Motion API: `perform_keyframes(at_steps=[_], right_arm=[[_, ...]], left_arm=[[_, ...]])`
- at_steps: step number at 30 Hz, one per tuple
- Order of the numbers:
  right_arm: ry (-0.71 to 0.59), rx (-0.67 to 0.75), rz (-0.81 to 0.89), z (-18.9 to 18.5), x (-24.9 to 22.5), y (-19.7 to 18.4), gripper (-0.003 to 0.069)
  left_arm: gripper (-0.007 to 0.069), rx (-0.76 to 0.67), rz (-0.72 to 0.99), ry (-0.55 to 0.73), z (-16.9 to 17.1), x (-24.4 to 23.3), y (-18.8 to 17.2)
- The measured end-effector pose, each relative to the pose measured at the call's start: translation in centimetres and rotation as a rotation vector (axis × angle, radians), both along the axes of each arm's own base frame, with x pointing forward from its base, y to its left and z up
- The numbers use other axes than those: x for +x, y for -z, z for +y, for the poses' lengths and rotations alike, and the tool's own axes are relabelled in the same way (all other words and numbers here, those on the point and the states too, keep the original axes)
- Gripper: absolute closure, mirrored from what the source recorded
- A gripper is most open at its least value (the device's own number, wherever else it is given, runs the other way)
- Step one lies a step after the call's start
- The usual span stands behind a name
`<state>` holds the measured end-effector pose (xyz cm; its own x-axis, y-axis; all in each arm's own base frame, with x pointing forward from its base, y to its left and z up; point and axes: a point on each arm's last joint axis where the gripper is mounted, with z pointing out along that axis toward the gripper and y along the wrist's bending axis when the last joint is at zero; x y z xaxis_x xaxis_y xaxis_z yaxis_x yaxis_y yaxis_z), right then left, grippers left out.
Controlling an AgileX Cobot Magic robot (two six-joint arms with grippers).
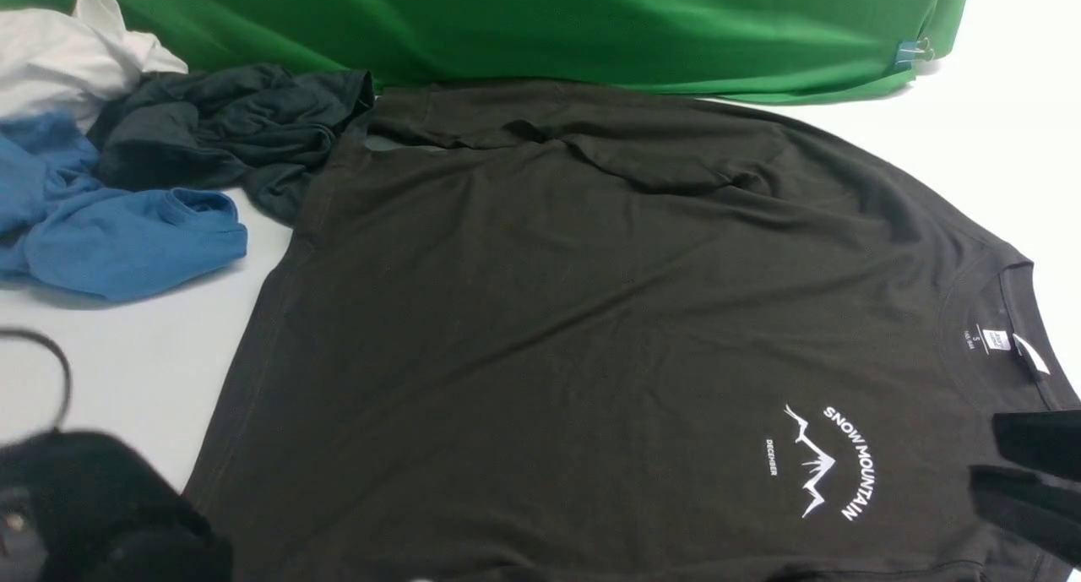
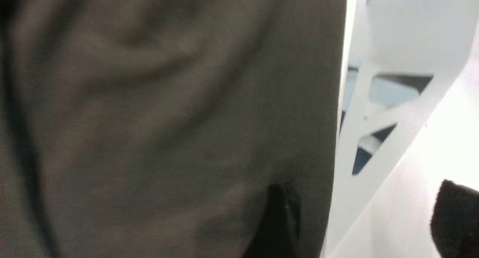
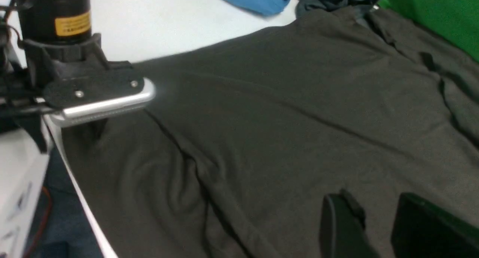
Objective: Fold a long-sleeved shirt on a white desktop.
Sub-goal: 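Grasp the left edge of the dark T-shirt lying flat on the table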
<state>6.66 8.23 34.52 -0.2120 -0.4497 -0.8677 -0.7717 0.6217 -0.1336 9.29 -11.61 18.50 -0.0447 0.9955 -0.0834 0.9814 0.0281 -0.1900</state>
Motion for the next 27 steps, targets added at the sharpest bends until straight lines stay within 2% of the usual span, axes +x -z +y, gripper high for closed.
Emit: perform_keyframes(at_steps=[4, 15, 18, 22, 26, 27], right_arm=[[0.000, -0.022, -0.035, -0.1, 0.2, -0.1, 0.0426], [0.004, -0.040, -0.061, -0.2, 0.3, -0.1, 0.0423], [0.004, -0.040, -0.061, -0.2, 0.3, -0.1, 0.0423], [0.007, -0.036, -0.057, -0.2, 0.3, -0.1, 0.0423], [0.010, -0.033, -0.053, -0.2, 0.3, -0.1, 0.0423], [0.010, -0.032, -0.052, -0.2, 0.3, -0.1, 0.0423]], left_arm=[[0.0071, 0.054, -0.002, 0.037, 1.1, -0.6, 1.4], [0.0088, 0.077, -0.083, 0.089, 1.8, -0.3, 2.4], [0.0127, 0.083, -0.095, 0.100, 1.9, -0.2, 2.4], [0.0220, 0.095, -0.162, 0.095, 2.0, 0.4, 2.5], [0.0361, 0.093, -0.173, 0.061, 1.9, 0.5, 2.5], [0.0424, 0.094, -0.172, 0.058, 1.9, 0.5, 2.5]])
